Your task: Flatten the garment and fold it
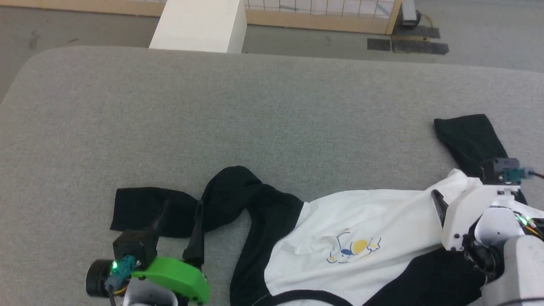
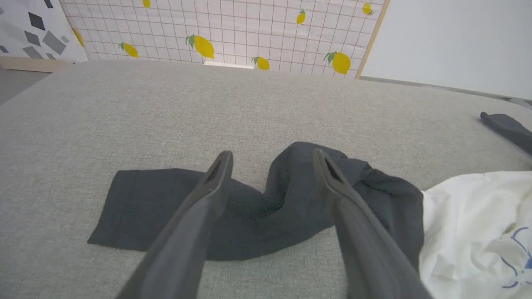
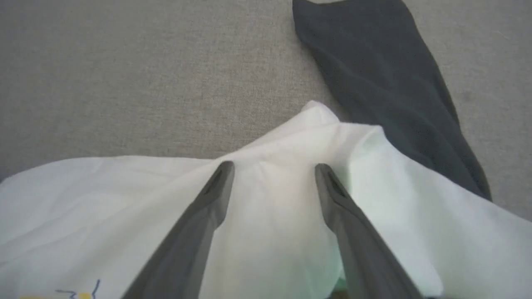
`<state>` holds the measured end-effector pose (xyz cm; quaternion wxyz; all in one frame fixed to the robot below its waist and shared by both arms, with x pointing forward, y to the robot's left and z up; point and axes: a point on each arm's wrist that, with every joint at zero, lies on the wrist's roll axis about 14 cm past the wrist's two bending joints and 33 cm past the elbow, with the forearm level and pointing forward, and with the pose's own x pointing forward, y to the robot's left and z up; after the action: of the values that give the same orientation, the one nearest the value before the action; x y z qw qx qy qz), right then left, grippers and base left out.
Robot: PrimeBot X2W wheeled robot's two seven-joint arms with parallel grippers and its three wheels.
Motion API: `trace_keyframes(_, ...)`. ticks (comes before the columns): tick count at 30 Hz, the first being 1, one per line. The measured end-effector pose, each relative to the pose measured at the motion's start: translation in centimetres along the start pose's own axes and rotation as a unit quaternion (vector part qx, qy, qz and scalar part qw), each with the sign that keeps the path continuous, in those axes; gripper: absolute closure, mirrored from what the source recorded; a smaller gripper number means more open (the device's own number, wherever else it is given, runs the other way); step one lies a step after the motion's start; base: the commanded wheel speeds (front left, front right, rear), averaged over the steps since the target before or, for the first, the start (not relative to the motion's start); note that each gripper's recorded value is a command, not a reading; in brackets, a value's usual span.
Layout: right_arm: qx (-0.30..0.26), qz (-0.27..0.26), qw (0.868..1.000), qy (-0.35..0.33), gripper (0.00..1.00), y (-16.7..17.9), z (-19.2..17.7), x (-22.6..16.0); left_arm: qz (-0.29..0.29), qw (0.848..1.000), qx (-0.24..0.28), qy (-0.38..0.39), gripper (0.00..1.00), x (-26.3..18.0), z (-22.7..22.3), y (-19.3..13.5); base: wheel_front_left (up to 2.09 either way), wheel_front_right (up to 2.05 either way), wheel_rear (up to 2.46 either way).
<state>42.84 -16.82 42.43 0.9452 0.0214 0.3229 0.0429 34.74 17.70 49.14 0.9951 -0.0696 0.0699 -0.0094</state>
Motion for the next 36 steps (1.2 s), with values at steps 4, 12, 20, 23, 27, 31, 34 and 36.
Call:
trace_keyframes(4,-0.007,0.007,0.996,0.092,0.0,0.7,-2.6,1.7,0.017,0.999,0.004,-0.044,0.0,1.3,0.4,0.7,0.0,0.0,0.0)
trace_keyframes(12,-0.058,0.062,0.99,0.117,1.0,4.9,-0.9,3.8,0.035,0.999,-0.002,-0.038,0.0,2.6,-1.1,1.8,0.0,0.0,0.0)
trace_keyframes(20,-0.104,0.09,0.987,-0.078,1.0,8.2,11.6,6.4,0.044,0.999,-0.003,-0.032,0.0,3.6,-1.6,2.5,0.0,0.0,0.0)
trace_keyframes(23,-0.106,0.096,0.976,-0.165,1.0,9.0,16.9,6.8,0.047,0.998,-0.006,-0.035,0.0,4.1,-1.5,2.6,0.0,0.0,0.0)
trace_keyframes(27,-0.1,0.106,0.963,-0.228,1.0,9.9,20.4,7.8,0.059,0.998,-0.002,-0.035,0.0,4.4,-1.6,3.3,0.0,0.0,0.0)
trace_keyframes(31,-0.075,0.106,0.973,-0.188,0.56,9.5,17.7,10.6,0.069,0.997,0.007,-0.028,0.0,4.3,-2.0,4.1,0.0,0.0,0.0)
trace_keyframes(34,-0.065,0.098,0.984,-0.132,0.0,8.5,13.8,11.8,0.063,0.998,0.011,-0.023,0.0,4.3,-2.3,4.0,0.0,0.0,0.0)
trace_keyframes(36,-0.065,0.094,0.986,-0.118,0.0,7.9,12.0,11.7,0.056,0.998,0.013,-0.022,0.0,4.3,-2.4,3.7,0.0,0.0,0.0)
